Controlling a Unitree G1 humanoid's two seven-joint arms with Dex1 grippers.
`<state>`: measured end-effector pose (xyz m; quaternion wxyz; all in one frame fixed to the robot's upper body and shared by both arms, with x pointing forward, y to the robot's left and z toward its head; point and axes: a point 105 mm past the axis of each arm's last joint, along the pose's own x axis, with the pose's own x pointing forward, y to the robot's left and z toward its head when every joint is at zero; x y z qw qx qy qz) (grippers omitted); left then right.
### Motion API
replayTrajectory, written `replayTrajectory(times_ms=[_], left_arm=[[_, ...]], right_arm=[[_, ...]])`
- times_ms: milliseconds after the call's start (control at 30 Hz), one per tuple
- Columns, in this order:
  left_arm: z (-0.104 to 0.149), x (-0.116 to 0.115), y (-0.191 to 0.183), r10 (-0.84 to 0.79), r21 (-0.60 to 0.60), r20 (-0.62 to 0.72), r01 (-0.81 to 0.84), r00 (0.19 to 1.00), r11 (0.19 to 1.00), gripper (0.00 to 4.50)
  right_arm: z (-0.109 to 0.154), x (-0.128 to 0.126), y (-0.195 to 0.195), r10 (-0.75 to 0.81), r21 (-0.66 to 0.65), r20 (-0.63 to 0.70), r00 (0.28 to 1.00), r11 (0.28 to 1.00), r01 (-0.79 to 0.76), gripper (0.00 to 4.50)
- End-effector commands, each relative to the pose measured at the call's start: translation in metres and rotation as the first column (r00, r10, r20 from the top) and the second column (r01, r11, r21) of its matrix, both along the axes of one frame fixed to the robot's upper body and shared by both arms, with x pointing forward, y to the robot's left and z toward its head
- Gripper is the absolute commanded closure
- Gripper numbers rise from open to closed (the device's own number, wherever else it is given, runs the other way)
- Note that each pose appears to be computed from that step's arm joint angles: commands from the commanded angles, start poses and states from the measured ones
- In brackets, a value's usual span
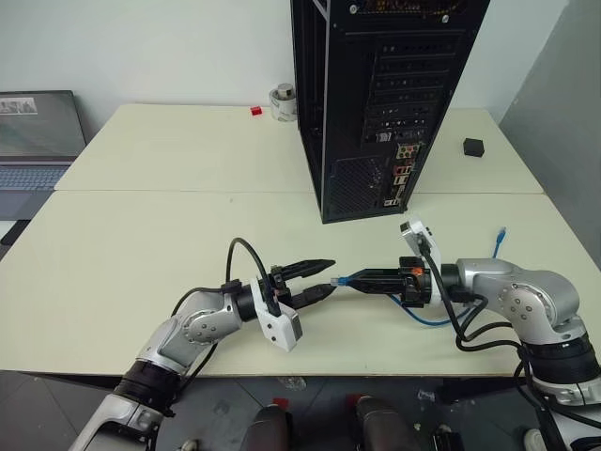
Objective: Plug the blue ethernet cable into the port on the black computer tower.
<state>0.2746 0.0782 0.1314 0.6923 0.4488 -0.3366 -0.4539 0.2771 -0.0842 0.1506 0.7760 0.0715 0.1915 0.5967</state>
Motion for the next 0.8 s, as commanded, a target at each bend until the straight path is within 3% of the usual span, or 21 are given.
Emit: replayTrajectory(times_ms=[33,200,267,433,567,633,800], left_arm=[[0.011,0.007,0.006,0.04,-0.08,-0.09,-0.048,0.995,0.996,1.26],[0.023,0.025,0.005,0.116,-0.189,-0.277,-0.173,0.954,0.967,0.19],[0.024,0.031,0.002,0.127,-0.211,-0.365,-0.215,0.922,0.954,0.0],[0.038,0.037,-0.016,0.087,-0.292,-0.536,-0.281,0.84,0.914,0.0],[0.052,0.046,-0.026,0.075,-0.331,-0.634,-0.358,0.77,0.873,0.0],[0.054,0.049,-0.03,0.066,-0.342,-0.684,-0.4,0.726,0.85,0.0],[0.058,0.047,-0.039,0.053,-0.333,-0.725,-0.417,0.686,0.846,0.0]], right_arm=[[0.021,0.017,-0.015,-0.124,0.008,0.161,0.979,0.992,0.125,4.5],[0.027,0.037,-0.033,-0.313,-0.03,0.329,0.891,0.939,0.342,4.5],[0.028,0.043,-0.036,-0.375,-0.031,0.375,0.848,0.909,0.415,4.5],[0.034,0.057,-0.039,-0.59,0.049,0.415,0.693,0.775,0.631,4.5],[0.048,0.062,-0.033,-0.746,0.165,0.427,0.511,0.62,0.767,4.5],[0.054,0.063,-0.034,-0.793,0.2,0.445,0.415,0.54,0.818,4.5],[0.055,0.068,-0.037,-0.863,0.246,0.427,0.27,0.398,0.884,4.5]])
